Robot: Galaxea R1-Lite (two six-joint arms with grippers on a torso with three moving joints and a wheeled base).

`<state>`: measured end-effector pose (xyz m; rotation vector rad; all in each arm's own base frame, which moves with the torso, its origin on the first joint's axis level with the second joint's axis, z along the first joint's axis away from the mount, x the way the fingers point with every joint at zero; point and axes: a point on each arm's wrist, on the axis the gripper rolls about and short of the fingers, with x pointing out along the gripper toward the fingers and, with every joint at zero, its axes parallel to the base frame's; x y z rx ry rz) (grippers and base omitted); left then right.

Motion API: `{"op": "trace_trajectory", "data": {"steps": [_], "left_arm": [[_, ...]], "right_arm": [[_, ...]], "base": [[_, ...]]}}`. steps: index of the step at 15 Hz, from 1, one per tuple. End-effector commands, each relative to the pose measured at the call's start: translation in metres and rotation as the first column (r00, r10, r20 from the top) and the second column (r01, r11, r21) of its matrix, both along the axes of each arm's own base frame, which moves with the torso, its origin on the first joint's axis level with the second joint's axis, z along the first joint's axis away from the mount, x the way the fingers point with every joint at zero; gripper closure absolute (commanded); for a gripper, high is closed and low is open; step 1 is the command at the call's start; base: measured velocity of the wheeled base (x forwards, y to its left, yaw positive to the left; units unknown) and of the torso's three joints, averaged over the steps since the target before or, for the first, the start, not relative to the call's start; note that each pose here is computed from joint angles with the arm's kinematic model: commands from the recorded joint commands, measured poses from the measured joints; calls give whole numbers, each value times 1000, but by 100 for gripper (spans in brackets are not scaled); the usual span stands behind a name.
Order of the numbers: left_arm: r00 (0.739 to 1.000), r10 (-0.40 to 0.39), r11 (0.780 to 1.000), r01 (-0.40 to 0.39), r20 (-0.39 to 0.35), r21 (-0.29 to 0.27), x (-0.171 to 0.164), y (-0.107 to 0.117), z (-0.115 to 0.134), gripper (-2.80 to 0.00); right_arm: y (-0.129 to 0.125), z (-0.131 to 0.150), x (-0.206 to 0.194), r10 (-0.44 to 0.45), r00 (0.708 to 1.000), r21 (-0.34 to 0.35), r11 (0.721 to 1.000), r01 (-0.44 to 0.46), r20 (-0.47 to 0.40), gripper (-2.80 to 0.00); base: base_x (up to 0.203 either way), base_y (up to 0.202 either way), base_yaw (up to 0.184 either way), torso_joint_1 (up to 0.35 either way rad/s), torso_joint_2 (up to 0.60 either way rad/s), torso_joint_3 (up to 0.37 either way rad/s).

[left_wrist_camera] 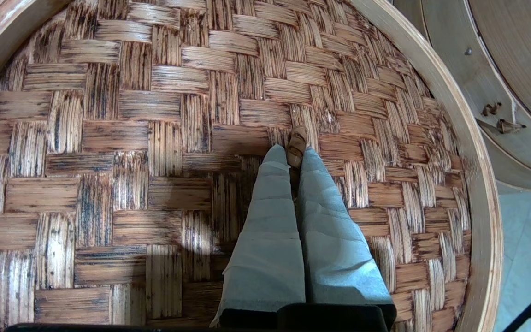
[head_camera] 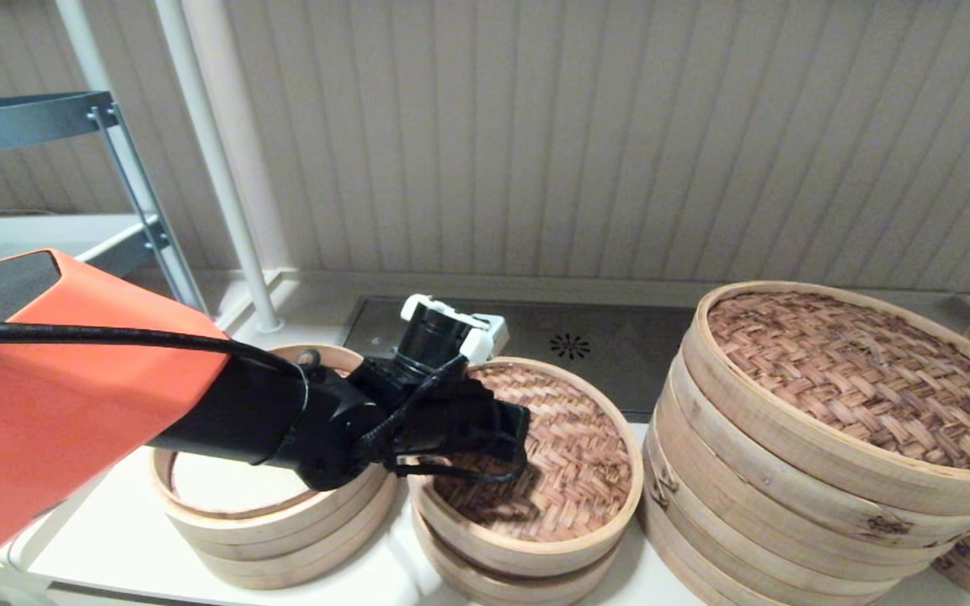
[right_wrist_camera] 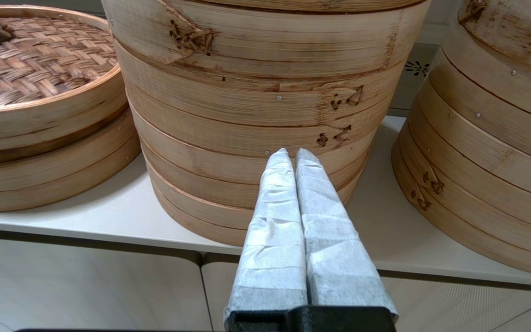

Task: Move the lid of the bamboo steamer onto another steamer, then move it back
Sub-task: Put the steamer

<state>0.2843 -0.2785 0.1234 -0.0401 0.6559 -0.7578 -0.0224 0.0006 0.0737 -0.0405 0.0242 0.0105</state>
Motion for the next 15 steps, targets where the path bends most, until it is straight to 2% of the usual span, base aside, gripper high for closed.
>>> {"op": "trace_trajectory", "data": {"steps": [1, 7, 12, 15], "left_arm": [[1000, 6, 1000, -6, -8, 2, 2, 0, -5, 0], [1000, 3, 1000, -3, -31, 23, 3, -1, -16, 0], [1000, 4, 1000, -3, -16, 12, 2, 1, -18, 0], [1000, 3, 1000, -3, -27, 23, -1, 3, -23, 0]], "right_arm": [[0, 0, 0, 1, 1000, -1, 1000, -1, 0, 0], [0, 0, 0, 1, 1000, -1, 1000, -1, -1, 0], [0, 0, 0, 1, 1000, -1, 1000, -1, 0, 0], [0, 0, 0, 1, 1000, -1, 1000, -1, 0, 0]], "base": [[0, 0, 0, 0, 0, 0], [0, 0, 0, 0, 0, 0], [0, 0, 0, 0, 0, 0], [0, 0, 0, 0, 0, 0]]}}
